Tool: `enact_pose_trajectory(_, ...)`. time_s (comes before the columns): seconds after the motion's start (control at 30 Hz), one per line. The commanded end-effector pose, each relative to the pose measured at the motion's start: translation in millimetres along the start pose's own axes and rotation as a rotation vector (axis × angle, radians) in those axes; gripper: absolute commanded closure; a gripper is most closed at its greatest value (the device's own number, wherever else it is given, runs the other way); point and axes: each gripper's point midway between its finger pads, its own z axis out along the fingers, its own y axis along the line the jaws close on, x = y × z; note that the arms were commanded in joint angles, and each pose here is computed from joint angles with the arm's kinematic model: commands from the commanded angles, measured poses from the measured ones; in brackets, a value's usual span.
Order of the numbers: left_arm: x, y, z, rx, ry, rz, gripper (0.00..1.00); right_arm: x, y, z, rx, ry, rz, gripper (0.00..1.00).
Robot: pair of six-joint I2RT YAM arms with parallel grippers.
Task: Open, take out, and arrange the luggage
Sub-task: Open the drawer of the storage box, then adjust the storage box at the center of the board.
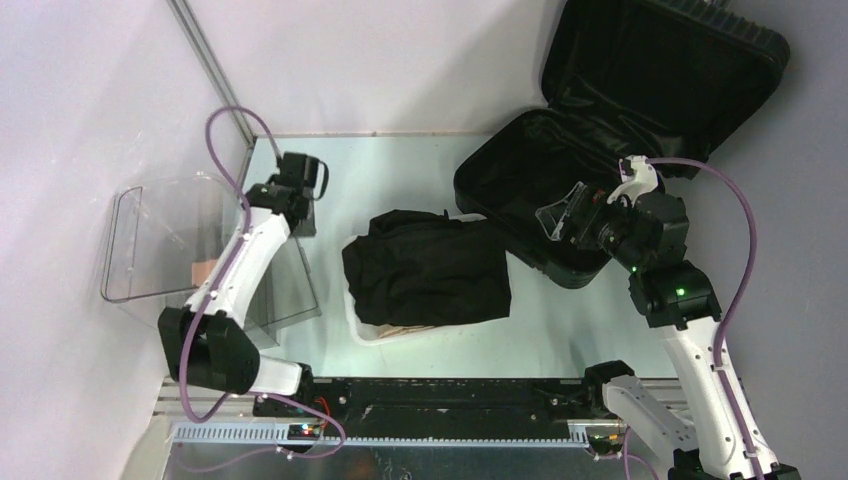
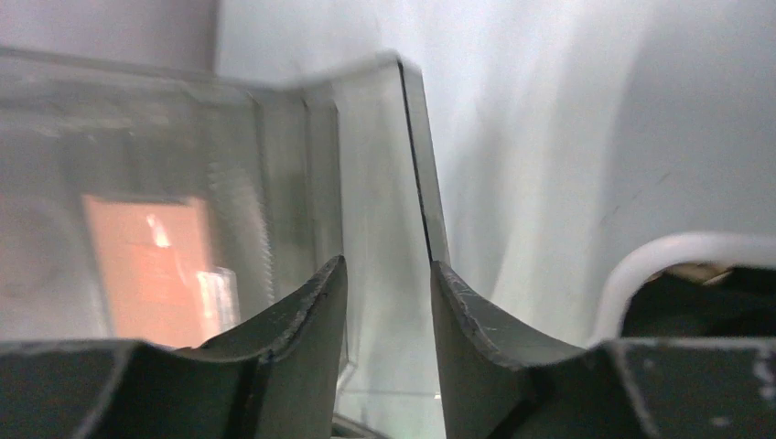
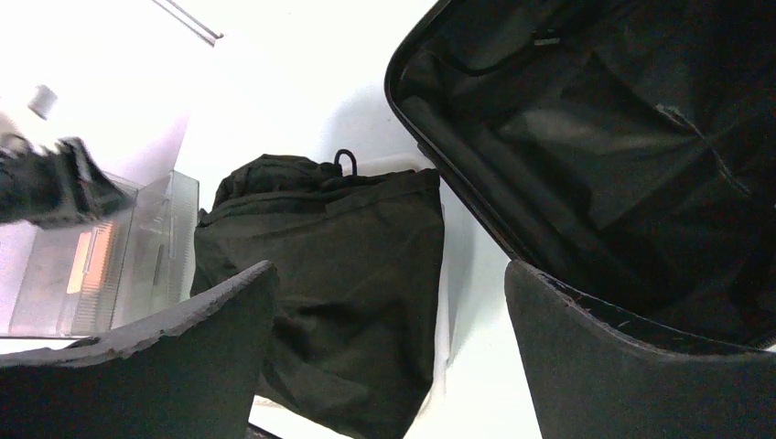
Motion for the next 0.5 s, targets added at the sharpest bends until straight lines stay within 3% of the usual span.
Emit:
enact_pose_trajectory(0.0,-66.8,37.6,-64.9,-0.074,-0.228,-0.129,0.52,-20.5,15.1,-7.0,-0.046,-0.061,-0.009,0.04)
enact_pose_trajectory(0.13,-104.9,78.8,-110.8,-0.205,-0.318,-0.262,0.46,-19.5,17.0,-5.8,-0.055,-0.054,-0.003,0.04)
enact_pose_trajectory(0.17,-121.0,89.8,-131.3,-0.204,-0.376,-0.352,0.46,-18.4,17.3,-4.9,-0.056,-0.05,-0.002,0.04)
enact_pose_trajectory(0.2,-121.6,94.1,-133.3,-0.223,-0.359,-0.37,0.47,-18.5,17.9,-4.5,-0.058,-0.05,0.002,0.04)
enact_pose_trajectory(0.3,-146.7,108.6,-167.8,-0.145,-0.441,-0.578,0.46,-17.3,21.4,-1.4,-0.071,-0.041,0.007,0.04)
enact_pose_trajectory(0.47,-153.7,136.0,-181.2,-0.113,-0.475,-0.934,0.45,-17.4,23.1,2.9,-0.081,-0.055,0.0,0.04)
